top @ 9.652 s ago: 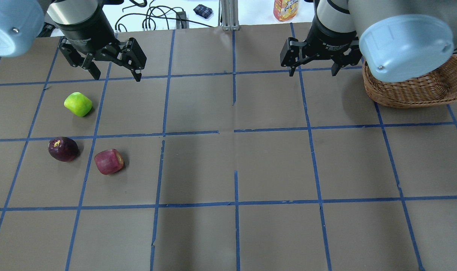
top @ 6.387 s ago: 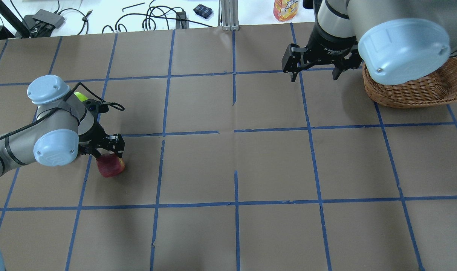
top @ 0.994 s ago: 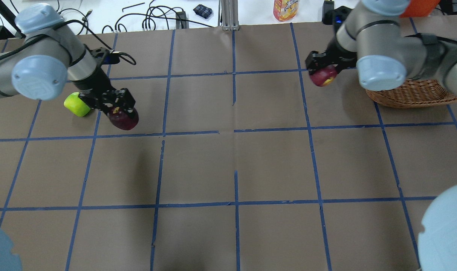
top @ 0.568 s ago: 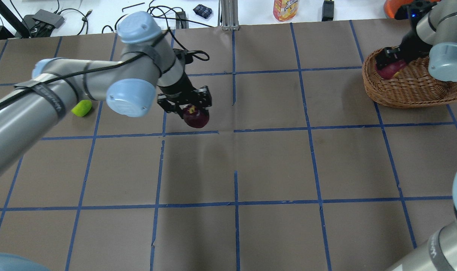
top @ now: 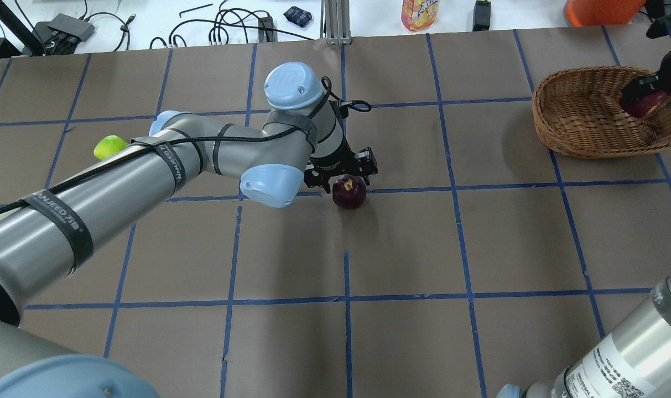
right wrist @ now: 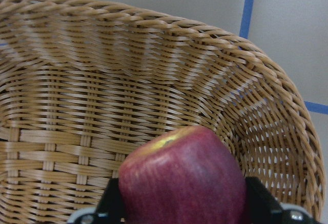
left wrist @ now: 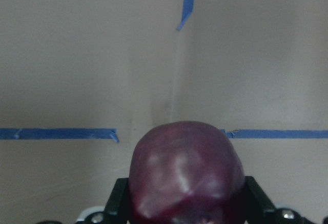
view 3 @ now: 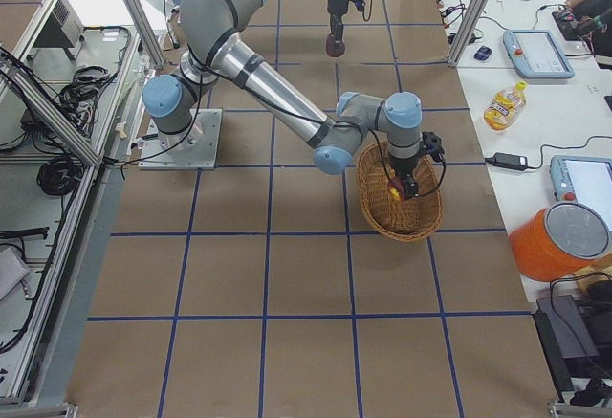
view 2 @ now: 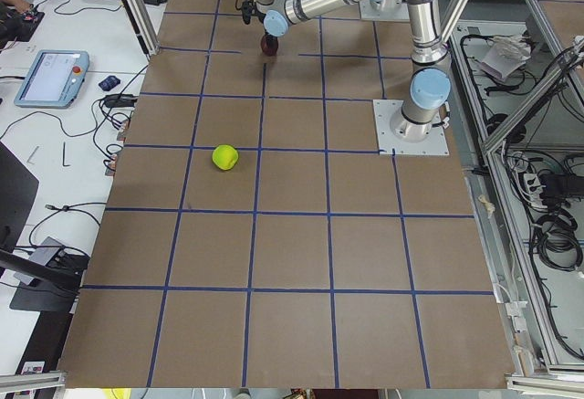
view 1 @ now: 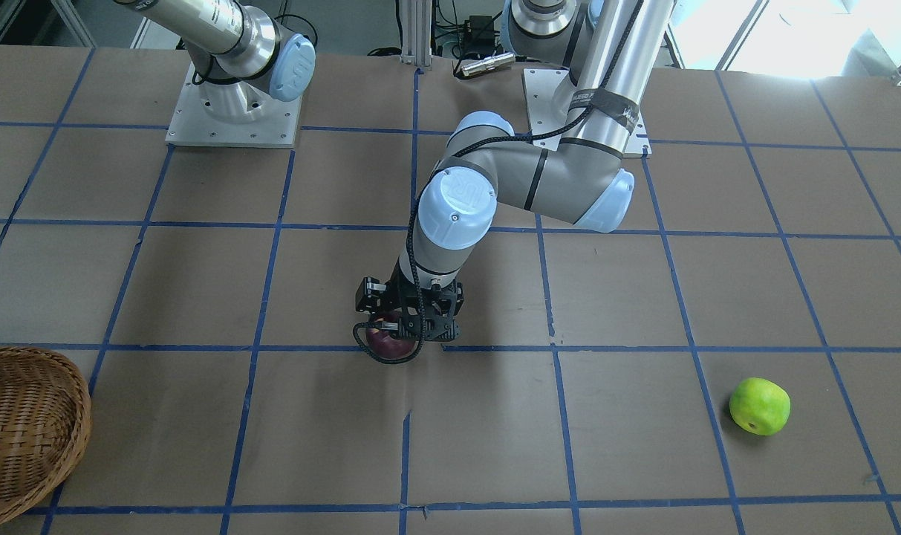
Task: Put all apples into basket
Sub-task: 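Put the red apple in the basket while the left sets the purple apple down, then move the right gripper to the purple apple while the left reaches the green apple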
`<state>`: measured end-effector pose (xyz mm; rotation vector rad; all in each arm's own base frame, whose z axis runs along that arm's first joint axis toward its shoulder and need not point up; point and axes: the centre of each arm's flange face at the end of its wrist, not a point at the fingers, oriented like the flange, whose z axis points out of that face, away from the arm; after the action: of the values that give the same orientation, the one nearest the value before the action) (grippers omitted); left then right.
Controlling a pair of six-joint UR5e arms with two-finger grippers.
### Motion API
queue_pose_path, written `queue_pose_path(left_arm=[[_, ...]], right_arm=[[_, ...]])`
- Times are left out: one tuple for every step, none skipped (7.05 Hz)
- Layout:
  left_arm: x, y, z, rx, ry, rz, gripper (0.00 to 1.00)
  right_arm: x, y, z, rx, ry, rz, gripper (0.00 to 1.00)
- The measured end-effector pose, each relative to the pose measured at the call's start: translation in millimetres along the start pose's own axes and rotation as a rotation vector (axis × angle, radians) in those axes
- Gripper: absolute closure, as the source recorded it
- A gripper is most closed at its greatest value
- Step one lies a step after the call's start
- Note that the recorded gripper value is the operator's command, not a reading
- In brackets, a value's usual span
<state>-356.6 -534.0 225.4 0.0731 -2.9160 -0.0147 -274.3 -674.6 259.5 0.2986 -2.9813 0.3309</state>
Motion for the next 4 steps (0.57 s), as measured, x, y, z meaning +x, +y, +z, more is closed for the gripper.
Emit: queue_pose_path(left_arm=[[3, -3, -4, 0.024, -0.001, 0.011, 0.00], [-6, -14, -20, 0.051, 0.005, -0.001, 0.00], [-29, -33, -45, 0.073, 0.011, -0.016, 0.00], [-61, -49, -71, 0.071, 0.000, -0.005, 0.00]], right_arm=[[1, 0, 0, -0.002, -0.001, 0.003, 0.00], [-1, -1, -4, -0.004, -0.004, 0.000, 0.00], [-13, -5, -18, -0.016, -0.020, -0.010, 0.00], [-44, -16, -37, -0.043, -0.069, -0.022, 0.00]])
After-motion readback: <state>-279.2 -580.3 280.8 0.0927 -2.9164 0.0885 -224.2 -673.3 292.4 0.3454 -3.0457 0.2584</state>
